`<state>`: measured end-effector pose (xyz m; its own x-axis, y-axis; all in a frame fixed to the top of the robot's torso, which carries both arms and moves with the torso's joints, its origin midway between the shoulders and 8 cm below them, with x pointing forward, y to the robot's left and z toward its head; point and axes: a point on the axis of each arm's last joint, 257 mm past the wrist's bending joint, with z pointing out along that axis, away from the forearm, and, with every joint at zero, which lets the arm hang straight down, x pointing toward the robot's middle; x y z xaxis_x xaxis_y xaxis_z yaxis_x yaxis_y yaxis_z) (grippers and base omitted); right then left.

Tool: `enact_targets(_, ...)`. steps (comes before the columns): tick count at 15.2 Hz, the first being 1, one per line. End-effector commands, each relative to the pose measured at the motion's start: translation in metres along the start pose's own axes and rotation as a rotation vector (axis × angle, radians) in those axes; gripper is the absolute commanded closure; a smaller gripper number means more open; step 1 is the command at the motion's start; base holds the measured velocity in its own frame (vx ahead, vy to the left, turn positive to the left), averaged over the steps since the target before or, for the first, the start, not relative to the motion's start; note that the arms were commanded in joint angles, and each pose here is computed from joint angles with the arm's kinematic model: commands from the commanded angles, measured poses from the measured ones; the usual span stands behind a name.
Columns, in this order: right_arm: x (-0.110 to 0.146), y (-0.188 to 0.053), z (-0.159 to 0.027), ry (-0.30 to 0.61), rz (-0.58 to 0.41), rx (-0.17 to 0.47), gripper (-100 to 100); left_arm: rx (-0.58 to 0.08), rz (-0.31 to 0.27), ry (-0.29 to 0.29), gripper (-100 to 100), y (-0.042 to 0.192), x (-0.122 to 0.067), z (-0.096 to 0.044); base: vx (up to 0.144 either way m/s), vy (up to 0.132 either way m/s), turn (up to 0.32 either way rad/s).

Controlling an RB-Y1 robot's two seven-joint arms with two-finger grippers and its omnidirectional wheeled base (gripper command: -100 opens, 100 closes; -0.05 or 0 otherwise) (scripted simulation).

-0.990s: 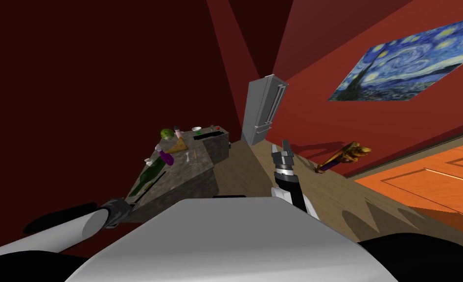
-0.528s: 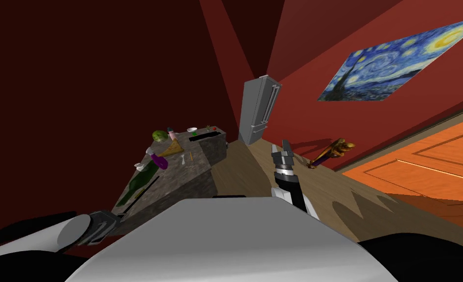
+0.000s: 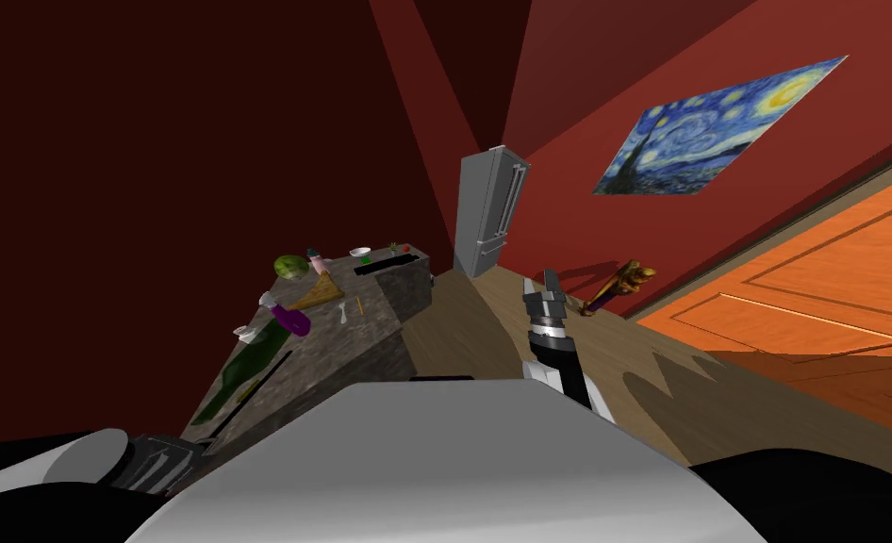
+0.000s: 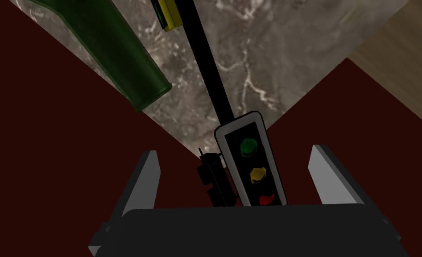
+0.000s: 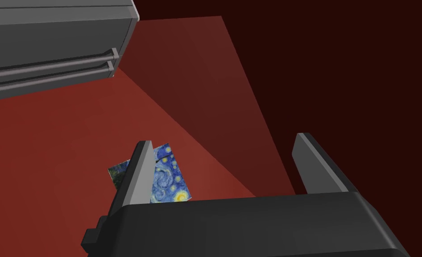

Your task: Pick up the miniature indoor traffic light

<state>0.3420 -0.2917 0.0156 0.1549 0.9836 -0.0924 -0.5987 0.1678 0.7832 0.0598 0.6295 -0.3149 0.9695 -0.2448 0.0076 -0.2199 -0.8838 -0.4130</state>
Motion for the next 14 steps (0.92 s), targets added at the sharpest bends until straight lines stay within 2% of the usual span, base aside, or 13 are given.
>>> enact_targets(1, 0.000, 0.000, 0.000, 0.000, 0.000, 0.000, 0, -0.037, -0.034, -0.027, -100, 0.005, -0.012, -0.002, 0.015, 0.013, -0.126)
enact_targets(2, 0.000, 0.000, 0.000, 0.000, 0.000, 0.000, 0, -0.041, -0.034, -0.030, -100, 0.006, -0.012, -0.002, 0.010, 0.012, -0.040)
enact_targets(3, 0.000, 0.000, 0.000, 0.000, 0.000, 0.000, 0, -0.065, -0.069, -0.048, -100, 0.008, -0.022, -0.005, 0.011, 0.008, -0.084)
enact_targets(4, 0.000, 0.000, 0.000, 0.000, 0.000, 0.000, 0, -0.072, -0.069, -0.053, -100, 0.009, -0.024, -0.006, 0.011, 0.008, -0.110)
enact_targets(5, 0.000, 0.000, 0.000, 0.000, 0.000, 0.000, 0, -0.093, -0.102, -0.067, -100, 0.011, -0.032, -0.009, 0.013, 0.010, -0.135)
enact_targets(6, 0.000, 0.000, 0.000, 0.000, 0.000, 0.000, 0, -0.101, -0.102, -0.073, -100, 0.013, -0.033, -0.009, 0.014, 0.012, -0.115)
enact_targets(7, 0.000, 0.000, 0.000, 0.000, 0.000, 0.000, 0, -0.121, -0.131, -0.086, -100, 0.015, -0.041, -0.012, 0.016, 0.013, -0.139)
enact_targets(14, 0.000, 0.000, 0.000, 0.000, 0.000, 0.000, 0, -0.194, -0.208, -0.133, -100, 0.025, -0.062, -0.023, -0.004, 0.015, -0.078)
